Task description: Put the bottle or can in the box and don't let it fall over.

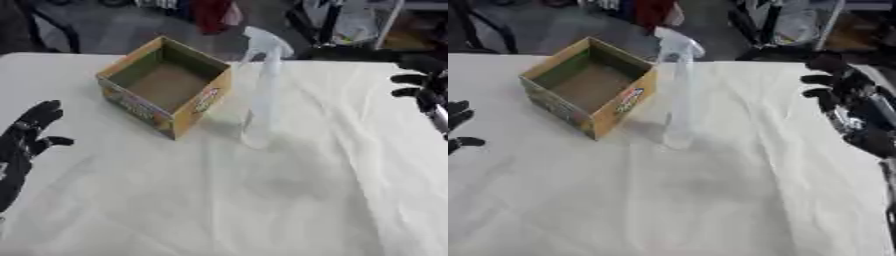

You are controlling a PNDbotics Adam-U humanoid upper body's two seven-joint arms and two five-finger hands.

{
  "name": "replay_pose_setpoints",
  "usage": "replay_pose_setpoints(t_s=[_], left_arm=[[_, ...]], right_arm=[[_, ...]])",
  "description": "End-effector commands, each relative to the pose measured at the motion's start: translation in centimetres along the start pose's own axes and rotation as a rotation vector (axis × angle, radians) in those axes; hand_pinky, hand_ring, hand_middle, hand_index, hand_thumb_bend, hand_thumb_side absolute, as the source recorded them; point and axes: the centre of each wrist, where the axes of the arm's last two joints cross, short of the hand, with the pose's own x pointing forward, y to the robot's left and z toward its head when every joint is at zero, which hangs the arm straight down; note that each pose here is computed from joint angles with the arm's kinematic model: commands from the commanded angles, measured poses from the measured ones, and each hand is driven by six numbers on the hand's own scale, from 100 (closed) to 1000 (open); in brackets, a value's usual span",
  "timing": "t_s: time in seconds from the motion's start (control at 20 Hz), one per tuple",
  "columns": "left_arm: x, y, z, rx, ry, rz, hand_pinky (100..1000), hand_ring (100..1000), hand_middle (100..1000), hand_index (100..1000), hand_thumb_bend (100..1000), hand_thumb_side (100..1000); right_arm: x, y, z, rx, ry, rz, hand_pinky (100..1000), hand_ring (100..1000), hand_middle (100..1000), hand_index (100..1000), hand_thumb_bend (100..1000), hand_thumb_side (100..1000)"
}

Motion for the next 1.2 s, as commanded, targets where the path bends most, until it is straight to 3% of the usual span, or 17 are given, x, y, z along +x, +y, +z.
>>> replay_pose_setpoints(t_s=[0.05, 0.6, 1.2], left_arm=[[0.4, 0.2, -0.4, -0.016, -0.018, -0.011, 736, 1000, 964, 1000, 460, 1000], [0.0, -0.4, -0.4, -0.033, -0.025, 0.026, 735, 1000, 964, 1000, 461, 1000], [-0.2, -1.0, -1.0, -0.044, -0.049, 0.078, 732, 1000, 960, 1000, 462, 1000]], right_arm=[[0.2, -1.1, -1.5, 0.005, -0.018, 0.012, 789, 867, 902, 961, 100, 524], [-1.4, 0.7, -6.6, 0.068, -0.009, -0.024, 799, 897, 942, 963, 100, 526], [-4.2, 2.1, -8.0, 0.063, 0.105, -0.008, 798, 901, 953, 961, 100, 535]])
